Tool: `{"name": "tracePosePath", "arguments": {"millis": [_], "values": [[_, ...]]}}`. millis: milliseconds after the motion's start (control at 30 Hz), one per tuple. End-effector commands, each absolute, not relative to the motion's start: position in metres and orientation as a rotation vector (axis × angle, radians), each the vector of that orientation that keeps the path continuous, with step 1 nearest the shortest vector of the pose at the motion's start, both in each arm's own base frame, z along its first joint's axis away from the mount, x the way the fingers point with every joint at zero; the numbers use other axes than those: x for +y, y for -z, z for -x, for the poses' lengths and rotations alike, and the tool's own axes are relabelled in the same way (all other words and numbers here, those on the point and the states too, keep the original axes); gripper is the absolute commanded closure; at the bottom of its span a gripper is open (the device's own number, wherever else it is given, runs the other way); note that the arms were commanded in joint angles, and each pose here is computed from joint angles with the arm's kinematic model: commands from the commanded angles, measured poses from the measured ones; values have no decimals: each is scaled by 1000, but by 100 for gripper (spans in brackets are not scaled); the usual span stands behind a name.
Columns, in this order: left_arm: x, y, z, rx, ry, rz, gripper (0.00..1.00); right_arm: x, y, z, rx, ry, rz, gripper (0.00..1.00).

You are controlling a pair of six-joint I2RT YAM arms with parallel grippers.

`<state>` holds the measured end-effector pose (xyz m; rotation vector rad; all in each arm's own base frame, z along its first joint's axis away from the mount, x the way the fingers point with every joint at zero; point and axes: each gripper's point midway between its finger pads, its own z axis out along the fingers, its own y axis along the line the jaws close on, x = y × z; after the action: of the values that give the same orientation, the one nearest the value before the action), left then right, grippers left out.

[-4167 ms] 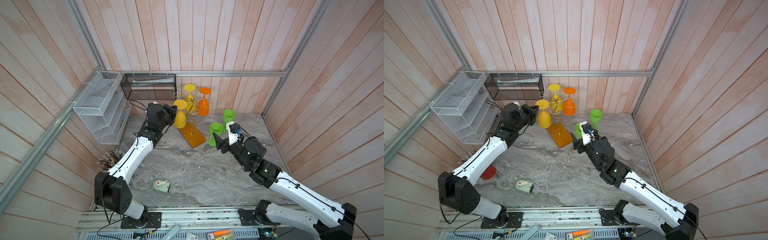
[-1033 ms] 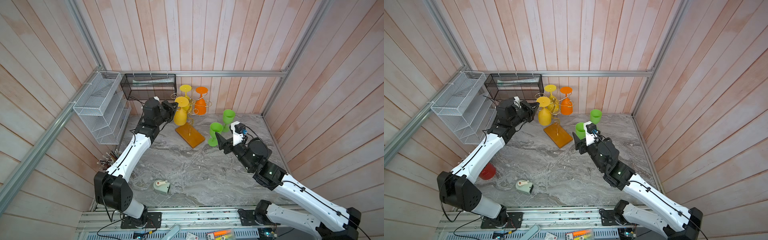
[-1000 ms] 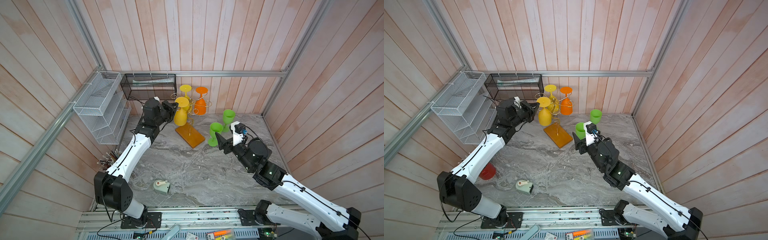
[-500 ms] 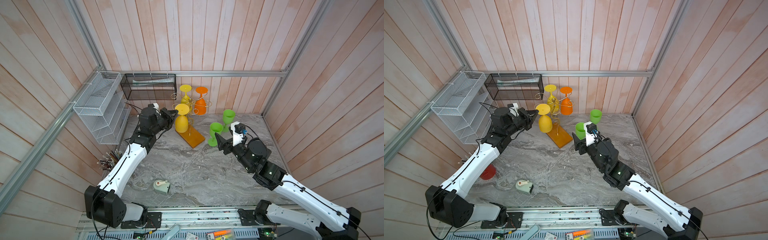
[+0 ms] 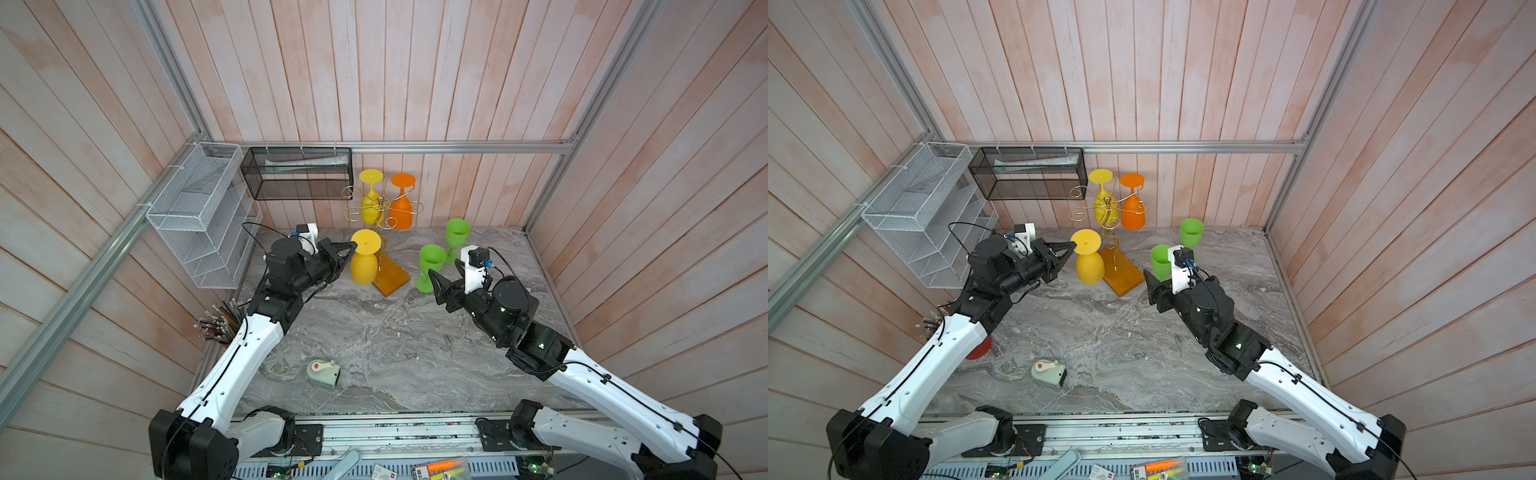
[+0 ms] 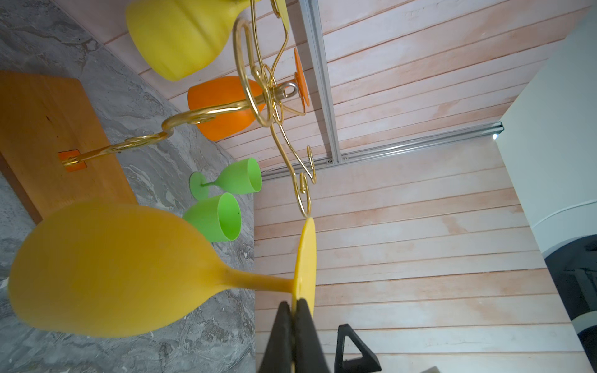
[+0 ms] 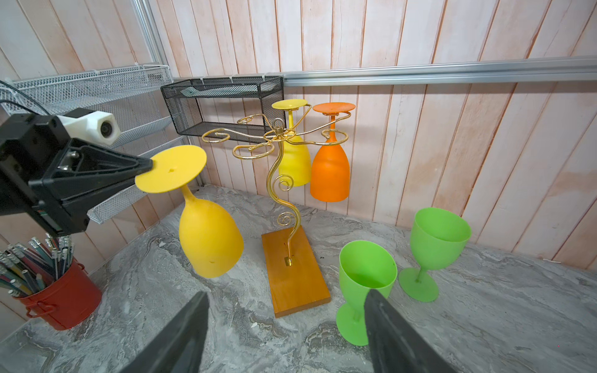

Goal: Take the wine glass off the wine glass rack
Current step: Pick up the wine glass from the wine glass rack.

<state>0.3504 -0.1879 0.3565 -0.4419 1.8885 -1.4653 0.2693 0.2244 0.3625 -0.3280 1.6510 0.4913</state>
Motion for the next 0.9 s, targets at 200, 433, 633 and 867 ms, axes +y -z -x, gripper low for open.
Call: {"name": "tracePosePath", "arguments": {"millis": [200, 433, 633, 867], "values": [[-189, -363, -304, 1845, 1323, 8, 100, 247, -350, -264, 1811, -587, 314, 28], [-172, -360, -286, 1850, 1078, -128, 100, 273, -340, -249, 1887, -605, 312, 28], [-163, -365, -280, 1824, 854, -261, 100, 286, -331, -242, 1958, -675, 261, 30], [-176, -386, -265, 1708, 721, -452, 100, 277, -331, -239, 1979, -722, 157, 30]]}}
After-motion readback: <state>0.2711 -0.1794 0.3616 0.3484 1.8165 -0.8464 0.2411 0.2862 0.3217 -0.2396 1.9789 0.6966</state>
